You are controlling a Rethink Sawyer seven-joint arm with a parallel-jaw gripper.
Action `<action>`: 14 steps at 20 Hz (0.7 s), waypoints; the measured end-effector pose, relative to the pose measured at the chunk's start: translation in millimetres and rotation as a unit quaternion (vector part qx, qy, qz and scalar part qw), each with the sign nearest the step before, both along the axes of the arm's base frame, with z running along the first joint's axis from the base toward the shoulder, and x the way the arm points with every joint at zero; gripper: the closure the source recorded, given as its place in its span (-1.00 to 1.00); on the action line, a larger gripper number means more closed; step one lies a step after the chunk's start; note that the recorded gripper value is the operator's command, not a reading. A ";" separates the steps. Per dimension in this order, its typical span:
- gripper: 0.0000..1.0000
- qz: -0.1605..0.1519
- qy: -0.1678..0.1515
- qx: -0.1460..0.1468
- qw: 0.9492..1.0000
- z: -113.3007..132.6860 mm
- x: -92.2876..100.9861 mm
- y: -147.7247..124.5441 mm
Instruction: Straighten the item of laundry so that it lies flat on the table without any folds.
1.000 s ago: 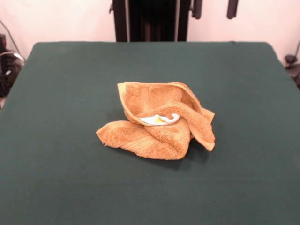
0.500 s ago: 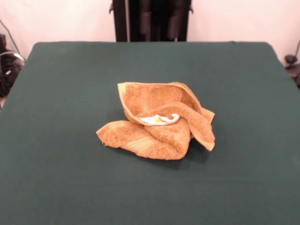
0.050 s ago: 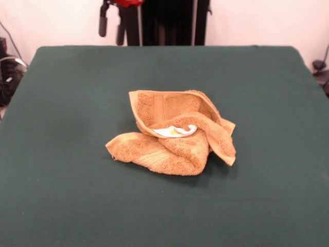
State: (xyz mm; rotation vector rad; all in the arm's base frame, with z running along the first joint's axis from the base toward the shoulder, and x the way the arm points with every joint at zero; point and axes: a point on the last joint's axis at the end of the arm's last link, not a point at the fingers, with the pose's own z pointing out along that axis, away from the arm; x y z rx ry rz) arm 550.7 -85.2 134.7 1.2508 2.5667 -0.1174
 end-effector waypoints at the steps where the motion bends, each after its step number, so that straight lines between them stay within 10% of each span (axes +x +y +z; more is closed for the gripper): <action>1: -1.00 -0.011 0.002 0.001 1.000 -2.1 -4.5 -1.5; 7: -1.00 -0.059 0.023 0.002 0.998 -9.9 -21.0 35.7; 14: -1.00 -0.012 0.057 0.010 0.998 0.5 -13.8 127.6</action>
